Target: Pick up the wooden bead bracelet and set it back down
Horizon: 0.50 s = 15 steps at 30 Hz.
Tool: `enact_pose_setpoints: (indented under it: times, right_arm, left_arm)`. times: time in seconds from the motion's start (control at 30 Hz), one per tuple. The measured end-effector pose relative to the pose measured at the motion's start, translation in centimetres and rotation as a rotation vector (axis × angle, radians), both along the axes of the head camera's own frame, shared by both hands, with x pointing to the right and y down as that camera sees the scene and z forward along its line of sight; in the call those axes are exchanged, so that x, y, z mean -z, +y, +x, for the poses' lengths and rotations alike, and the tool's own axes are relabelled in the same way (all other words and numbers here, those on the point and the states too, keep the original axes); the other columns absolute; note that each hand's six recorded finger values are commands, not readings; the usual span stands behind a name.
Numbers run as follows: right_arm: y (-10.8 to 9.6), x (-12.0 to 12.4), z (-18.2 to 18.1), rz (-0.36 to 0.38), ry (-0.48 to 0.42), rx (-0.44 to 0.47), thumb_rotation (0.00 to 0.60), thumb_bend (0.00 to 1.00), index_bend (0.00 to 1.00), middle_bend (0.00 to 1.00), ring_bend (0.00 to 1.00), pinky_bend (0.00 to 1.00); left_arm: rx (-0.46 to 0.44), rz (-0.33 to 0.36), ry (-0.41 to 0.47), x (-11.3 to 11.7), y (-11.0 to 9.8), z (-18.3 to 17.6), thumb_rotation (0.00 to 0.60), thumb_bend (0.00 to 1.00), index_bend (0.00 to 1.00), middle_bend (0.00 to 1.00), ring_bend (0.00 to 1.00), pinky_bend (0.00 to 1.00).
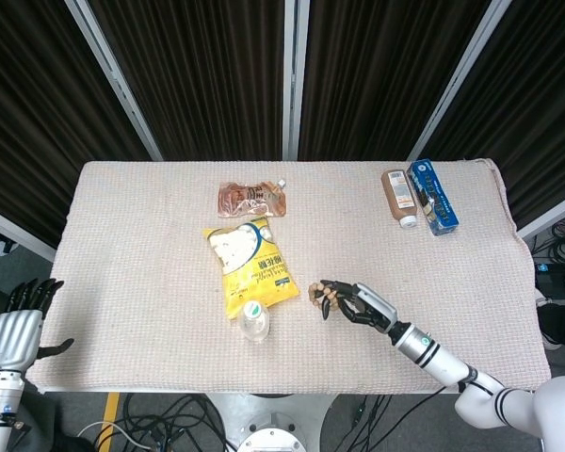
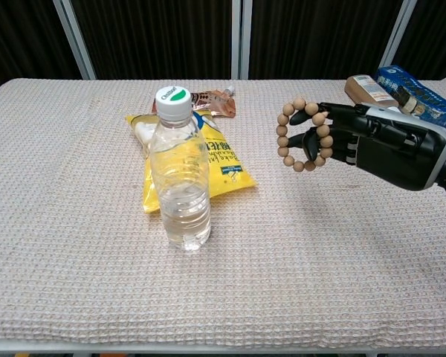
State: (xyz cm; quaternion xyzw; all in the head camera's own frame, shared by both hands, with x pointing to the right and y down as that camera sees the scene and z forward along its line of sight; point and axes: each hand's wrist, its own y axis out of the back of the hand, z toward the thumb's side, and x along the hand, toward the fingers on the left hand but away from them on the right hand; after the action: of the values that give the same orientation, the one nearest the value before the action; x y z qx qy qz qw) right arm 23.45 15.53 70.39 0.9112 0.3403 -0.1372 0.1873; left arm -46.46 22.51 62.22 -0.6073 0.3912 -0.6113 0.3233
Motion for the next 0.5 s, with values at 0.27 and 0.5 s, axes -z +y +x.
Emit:
enact_pose_setpoints:
  times: [0.27,0.5]
  right_arm:
    - [0.1,-0.08,0.16,0.031,0.019,-0.002,0.355,0.7,0.44,0.54,0.19,0.0]
    - [0.06,-0.47,0.51,0.034,0.038,-0.01,0.355,0.49,0.47,0.54,0.19,0.0]
  left_arm:
    - [0.001,0.003,-0.001,0.07,-0.08,0.01,0.6,0.0,0.13,0.08,0.0,0.0]
    - [0.0,0.0,-0.001,0.0,-0.13,0.05,0.6,0.0,0.13,0.08,0.0,0.0]
